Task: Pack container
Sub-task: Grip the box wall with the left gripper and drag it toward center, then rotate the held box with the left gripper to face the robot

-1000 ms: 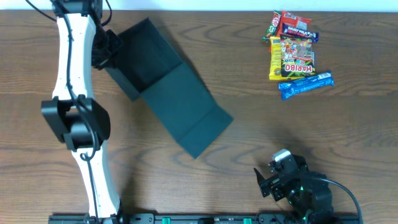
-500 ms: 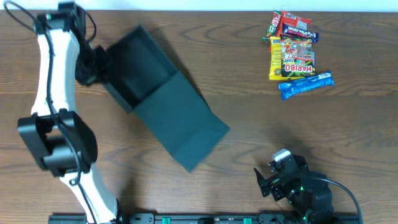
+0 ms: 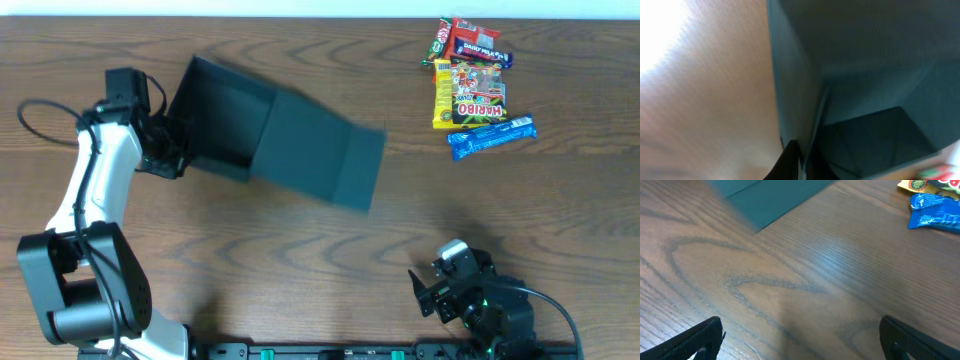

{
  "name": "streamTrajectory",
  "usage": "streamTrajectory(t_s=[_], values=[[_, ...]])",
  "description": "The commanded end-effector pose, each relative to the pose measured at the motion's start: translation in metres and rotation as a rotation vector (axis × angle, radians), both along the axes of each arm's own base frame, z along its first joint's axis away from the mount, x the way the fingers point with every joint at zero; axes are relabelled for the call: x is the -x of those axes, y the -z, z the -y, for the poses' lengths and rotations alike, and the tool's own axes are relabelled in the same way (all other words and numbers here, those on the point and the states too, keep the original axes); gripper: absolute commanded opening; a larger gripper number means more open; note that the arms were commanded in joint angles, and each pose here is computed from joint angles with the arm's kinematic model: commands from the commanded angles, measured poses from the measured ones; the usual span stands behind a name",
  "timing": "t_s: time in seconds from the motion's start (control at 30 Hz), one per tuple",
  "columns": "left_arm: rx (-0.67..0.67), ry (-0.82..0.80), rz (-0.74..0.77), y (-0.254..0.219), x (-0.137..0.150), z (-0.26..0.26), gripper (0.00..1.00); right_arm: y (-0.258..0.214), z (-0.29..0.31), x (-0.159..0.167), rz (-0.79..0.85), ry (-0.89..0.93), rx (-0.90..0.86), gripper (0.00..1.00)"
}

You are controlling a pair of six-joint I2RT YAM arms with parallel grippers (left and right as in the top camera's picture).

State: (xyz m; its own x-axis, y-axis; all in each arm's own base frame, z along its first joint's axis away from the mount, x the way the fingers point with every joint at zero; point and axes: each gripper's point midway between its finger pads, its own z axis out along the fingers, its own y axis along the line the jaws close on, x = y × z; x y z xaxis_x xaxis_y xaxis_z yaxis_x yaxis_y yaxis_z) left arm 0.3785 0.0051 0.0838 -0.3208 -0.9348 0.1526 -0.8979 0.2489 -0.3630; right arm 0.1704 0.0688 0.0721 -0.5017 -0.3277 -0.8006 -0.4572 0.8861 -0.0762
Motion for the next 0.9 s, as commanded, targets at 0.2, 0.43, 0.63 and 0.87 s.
streamTrajectory(t_s=[0.2, 0.43, 0.63, 0.87], values=[[0.357, -0.388, -0.033, 0.015, -0.017, 0.064, 0.06, 0.001, 0.001, 0.000, -0.006, 0.012, -0.011, 0.99], [0.358, -0.273, 0.070, 0.003, -0.033, 0.123, 0.82, 0.001, 0.001, 0.000, -0.005, 0.013, -0.010, 0.99], [0.380, 0.100, 0.254, -0.020, -0.038, 0.152, 0.95, 0.001, 0.001, 0.000, -0.006, 0.012, -0.011, 0.99], [0.282, 0.475, 0.492, -0.052, -0.033, 0.163, 0.95, 0.001, 0.001, 0.000, -0.006, 0.012, -0.011, 0.99]])
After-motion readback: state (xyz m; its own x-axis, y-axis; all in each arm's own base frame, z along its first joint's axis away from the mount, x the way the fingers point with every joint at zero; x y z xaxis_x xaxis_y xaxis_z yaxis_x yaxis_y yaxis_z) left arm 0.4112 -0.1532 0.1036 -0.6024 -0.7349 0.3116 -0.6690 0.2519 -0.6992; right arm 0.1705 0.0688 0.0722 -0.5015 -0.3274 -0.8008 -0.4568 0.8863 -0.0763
